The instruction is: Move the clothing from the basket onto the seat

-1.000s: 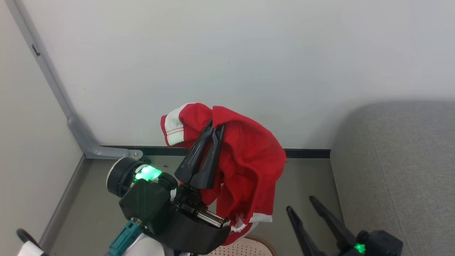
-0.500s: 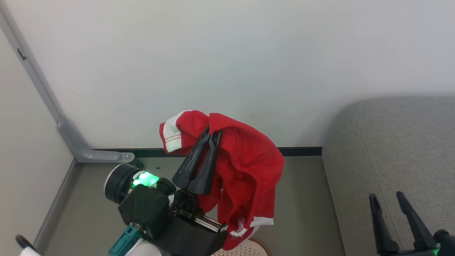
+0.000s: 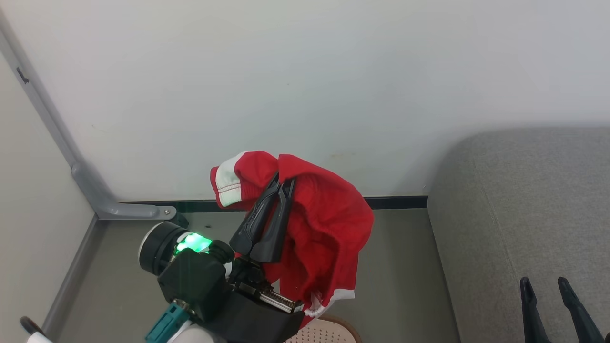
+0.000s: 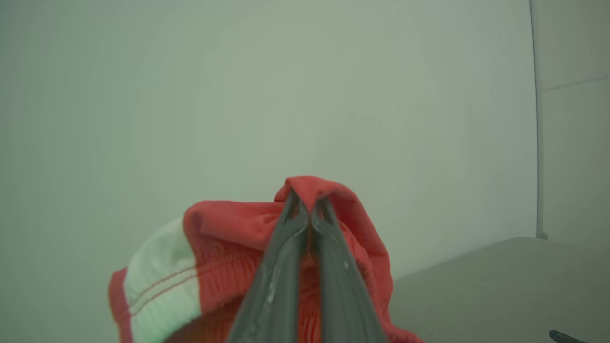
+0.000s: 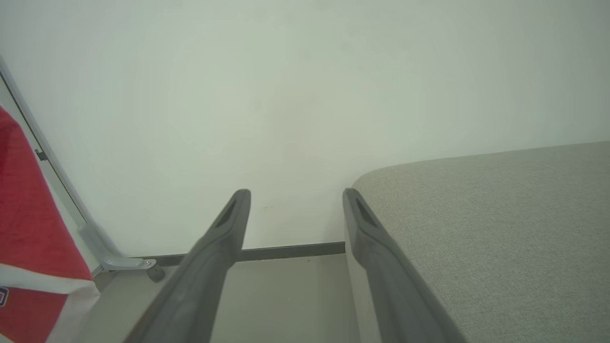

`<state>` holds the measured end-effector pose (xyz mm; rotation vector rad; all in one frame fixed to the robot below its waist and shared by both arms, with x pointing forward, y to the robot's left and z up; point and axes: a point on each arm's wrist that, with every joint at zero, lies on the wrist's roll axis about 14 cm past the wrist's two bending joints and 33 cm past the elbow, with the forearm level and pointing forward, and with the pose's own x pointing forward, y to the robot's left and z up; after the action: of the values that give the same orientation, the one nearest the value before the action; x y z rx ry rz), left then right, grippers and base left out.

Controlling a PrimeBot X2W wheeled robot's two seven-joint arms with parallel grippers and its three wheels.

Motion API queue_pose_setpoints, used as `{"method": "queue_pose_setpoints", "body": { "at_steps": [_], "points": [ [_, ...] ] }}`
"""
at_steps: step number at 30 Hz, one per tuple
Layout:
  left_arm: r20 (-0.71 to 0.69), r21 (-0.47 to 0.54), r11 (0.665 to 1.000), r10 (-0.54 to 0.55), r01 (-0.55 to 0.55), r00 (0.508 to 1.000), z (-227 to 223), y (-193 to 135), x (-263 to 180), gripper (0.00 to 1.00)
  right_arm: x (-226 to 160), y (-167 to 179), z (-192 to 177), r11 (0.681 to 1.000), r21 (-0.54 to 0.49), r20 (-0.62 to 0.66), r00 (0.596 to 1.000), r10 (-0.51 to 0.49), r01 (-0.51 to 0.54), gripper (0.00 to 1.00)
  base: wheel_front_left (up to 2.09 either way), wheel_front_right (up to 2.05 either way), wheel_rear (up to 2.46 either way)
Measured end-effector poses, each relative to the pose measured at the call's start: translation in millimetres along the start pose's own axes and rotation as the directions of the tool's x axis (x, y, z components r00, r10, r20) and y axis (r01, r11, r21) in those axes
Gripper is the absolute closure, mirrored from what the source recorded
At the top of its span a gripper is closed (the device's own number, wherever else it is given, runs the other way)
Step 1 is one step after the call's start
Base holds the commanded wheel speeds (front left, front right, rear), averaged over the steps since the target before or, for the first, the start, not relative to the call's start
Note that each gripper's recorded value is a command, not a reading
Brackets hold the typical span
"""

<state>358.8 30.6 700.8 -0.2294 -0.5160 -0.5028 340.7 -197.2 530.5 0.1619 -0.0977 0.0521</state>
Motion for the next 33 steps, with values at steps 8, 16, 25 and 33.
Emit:
{"method": "queue_pose_setpoints", "body": {
  "at_steps": [8, 16, 25, 33],
  "points": [
    [0.004, 0.000, 1.000, 0.001, -0.001, 1.000, 1, 0, 1, 1.00, -3, -1, 2, 1.000, 0.008, 0.008, 1.000, -0.014, 0.014, 0.00, 0.00, 0.00, 0.00],
    [0.007, -0.002, 1.000, -0.001, 0.001, 1.000, 2, 0, 1, 1.00, -3, -1, 4, 1.000, 0.013, 0.015, 1.000, -0.018, 0.017, 0.00, 0.00, 0.00, 0.00],
    [-0.001, -0.004, 1.000, 0.000, 0.000, 1.000, 0, 1, 1, 1.00, -1, 1, 5, 1.000, 0.015, 0.021, 1.000, -0.013, 0.013, 0.00, 0.00, 0.00, 0.00],
    [0.006, -0.007, 1.000, -0.005, 0.005, 1.000, 2, -1, 0, 1.00, 2, 16, 2, 0.999, 0.023, 0.013, 0.999, 0.048, -0.049, 0.00, 0.00, 0.00, 0.00]
  ]
}}
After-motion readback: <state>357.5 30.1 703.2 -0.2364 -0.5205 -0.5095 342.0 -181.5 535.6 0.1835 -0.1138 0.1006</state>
